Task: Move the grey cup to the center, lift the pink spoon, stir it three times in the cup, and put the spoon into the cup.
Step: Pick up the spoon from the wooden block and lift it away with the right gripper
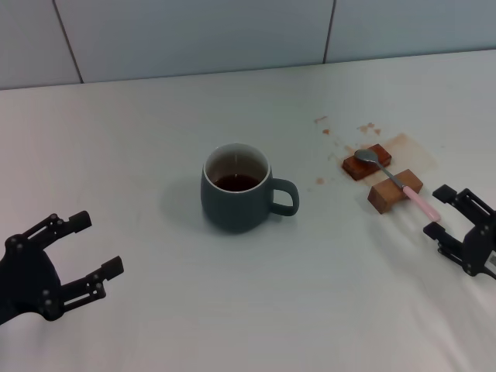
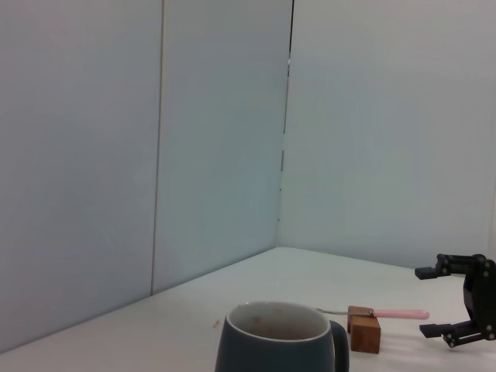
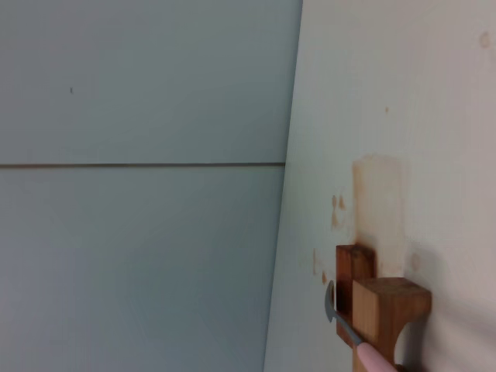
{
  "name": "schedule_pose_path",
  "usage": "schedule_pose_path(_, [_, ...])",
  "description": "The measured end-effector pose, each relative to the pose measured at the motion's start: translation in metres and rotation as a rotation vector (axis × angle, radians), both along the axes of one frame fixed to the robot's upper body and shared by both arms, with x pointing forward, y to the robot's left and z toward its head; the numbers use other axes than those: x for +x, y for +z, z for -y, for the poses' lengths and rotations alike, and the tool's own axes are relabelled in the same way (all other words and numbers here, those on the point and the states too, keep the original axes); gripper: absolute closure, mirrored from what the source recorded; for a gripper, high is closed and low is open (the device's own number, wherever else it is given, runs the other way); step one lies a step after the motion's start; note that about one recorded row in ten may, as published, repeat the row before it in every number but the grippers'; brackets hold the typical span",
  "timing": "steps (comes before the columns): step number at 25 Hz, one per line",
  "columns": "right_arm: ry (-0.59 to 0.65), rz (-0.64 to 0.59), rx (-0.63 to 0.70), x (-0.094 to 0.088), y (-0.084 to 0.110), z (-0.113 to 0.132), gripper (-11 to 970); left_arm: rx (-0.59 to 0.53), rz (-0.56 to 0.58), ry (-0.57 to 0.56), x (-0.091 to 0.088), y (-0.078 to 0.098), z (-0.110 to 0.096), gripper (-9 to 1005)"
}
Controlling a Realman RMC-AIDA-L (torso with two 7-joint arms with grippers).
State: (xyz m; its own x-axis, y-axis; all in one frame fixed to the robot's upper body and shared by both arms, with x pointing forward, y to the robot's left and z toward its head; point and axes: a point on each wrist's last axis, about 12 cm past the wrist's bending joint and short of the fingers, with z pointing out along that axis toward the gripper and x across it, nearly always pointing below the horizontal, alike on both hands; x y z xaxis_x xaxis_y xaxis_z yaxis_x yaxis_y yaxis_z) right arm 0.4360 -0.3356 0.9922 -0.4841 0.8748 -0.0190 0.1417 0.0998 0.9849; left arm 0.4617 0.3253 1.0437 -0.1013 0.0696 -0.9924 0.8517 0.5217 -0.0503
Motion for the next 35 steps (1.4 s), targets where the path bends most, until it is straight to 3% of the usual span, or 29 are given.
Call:
schedule_pose_path(15, [0.019,-0.01,-0.013,0.02,0.003,-0.004,206,-0.026,0.017,0.024,0.0,0.002,-0.001,137])
schedule_pose_path(35, [0.021,-0.027,-0.012,0.027,0.004,-0.005,253,-0.05,0.033,0.026,-0.001,0.005,0.0,136])
